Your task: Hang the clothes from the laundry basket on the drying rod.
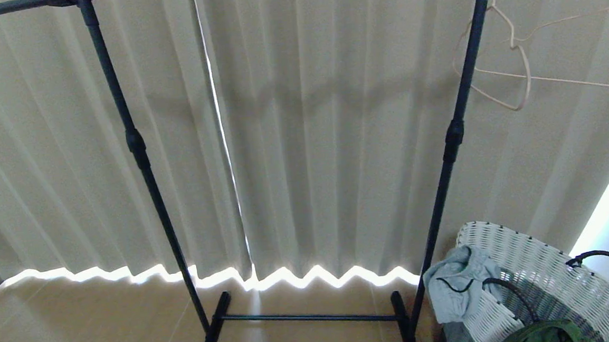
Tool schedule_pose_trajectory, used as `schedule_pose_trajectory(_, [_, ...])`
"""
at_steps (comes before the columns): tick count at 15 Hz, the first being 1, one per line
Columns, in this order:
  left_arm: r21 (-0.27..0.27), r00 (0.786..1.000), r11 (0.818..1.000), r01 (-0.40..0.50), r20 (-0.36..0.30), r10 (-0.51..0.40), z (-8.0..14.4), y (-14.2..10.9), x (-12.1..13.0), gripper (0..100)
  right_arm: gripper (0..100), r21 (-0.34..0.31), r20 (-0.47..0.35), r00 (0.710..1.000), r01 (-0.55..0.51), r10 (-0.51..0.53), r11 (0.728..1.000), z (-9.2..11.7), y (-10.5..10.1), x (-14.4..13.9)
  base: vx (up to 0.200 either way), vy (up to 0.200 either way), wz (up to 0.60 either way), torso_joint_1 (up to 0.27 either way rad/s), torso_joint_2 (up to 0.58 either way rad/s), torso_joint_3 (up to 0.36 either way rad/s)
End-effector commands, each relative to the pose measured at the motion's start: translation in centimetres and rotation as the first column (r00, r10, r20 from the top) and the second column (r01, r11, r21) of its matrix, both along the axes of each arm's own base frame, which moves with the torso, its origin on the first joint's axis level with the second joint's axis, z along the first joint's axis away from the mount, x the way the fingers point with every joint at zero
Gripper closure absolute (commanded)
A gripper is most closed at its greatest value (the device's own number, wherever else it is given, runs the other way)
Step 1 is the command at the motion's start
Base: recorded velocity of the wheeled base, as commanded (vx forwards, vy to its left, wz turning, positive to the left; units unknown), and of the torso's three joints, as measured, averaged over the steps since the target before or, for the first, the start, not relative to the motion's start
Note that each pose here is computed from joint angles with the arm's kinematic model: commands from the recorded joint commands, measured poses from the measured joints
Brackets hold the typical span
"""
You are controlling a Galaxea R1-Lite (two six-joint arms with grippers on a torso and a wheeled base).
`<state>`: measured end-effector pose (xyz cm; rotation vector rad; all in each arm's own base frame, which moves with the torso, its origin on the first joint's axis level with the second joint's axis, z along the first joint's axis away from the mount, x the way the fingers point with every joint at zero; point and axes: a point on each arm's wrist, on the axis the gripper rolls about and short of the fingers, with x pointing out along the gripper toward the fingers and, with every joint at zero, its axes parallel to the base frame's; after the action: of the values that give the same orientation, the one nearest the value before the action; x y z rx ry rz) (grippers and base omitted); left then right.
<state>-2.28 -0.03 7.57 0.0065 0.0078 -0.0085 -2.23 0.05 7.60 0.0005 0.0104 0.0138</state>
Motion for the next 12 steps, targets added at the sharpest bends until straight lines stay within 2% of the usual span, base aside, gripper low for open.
schedule_pose_trajectory(1, [0.001, 1.0, 1.0, -0.001, -0.001, 0.001, 0.0, 0.0, 0.01, 0, 0, 0.0, 0.0, 1.0, 0.0, 0.0, 1.0, 0.01, 0.0, 0.0, 0.0, 0.0, 0.0, 0.0, 0.0, 0.0])
schedule_pose_trajectory(12, [-0.003, 1.0, 1.0, -0.015, -0.001, 0.015, 0.0, 0.03, 0.01, 0, 0, 0.0, 0.0, 1.0, -0.002, 0.002, 1.0, 0.01, 0.0, 0.0, 0.0, 0.0, 0.0, 0.0, 0.0, 0.0])
